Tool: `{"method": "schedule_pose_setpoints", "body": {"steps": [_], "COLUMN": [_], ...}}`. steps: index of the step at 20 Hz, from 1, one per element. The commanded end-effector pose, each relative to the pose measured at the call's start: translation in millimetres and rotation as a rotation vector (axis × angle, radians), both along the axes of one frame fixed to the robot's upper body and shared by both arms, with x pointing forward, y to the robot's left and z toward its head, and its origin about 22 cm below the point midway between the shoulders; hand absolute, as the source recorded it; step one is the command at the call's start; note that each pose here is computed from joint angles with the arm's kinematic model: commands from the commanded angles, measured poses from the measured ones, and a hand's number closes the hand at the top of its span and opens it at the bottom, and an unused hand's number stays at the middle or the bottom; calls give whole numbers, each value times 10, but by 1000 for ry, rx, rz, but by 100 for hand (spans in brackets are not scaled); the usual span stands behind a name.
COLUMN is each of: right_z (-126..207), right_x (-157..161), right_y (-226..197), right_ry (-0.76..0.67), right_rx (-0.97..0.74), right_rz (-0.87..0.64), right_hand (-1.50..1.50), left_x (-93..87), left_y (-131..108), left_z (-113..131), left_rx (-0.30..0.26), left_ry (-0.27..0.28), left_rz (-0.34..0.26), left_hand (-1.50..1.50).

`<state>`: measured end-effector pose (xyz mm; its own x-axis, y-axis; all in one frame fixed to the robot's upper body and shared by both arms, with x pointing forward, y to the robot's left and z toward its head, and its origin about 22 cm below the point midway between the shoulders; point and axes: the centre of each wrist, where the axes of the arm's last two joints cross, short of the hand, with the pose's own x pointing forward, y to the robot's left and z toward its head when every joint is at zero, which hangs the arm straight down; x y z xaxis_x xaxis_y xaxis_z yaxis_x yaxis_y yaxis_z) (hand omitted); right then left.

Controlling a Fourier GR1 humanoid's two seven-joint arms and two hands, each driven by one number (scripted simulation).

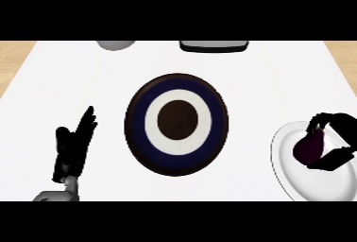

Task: Pick the eggplant from the plate and place it in the plate

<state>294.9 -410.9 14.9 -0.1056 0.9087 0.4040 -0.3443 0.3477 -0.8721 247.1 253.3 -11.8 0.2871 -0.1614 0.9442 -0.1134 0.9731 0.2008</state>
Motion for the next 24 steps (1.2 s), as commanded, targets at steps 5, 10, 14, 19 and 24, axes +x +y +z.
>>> {"method": "schedule_pose_setpoints", "body": {"steps": [5, 10, 14, 19, 24], "right_z": [97, 314, 531, 661, 819], "right_x": [229, -88, -518, -877, -918], "right_y": [2256, 3447, 3756, 4079, 4293], "right_ry": [-371, -523, -674, -761, -758], "right_rx": [62, 70, 184, 177, 123], "right_rz": [339, 427, 329, 164, 23], "right_hand": [150, 150, 150, 150, 150], "left_x": [40, 34, 65, 37, 11], "left_y": [-86, -129, -124, -36, 20], "left_z": [12, -32, -38, 30, -16], "left_rx": [4, -4, 2, -7, 7], "left_ry": [24, 26, 33, 8, 7], "left_rz": [-31, -46, -28, -18, -22], "left_hand": [0, 0, 0, 0, 0]}}
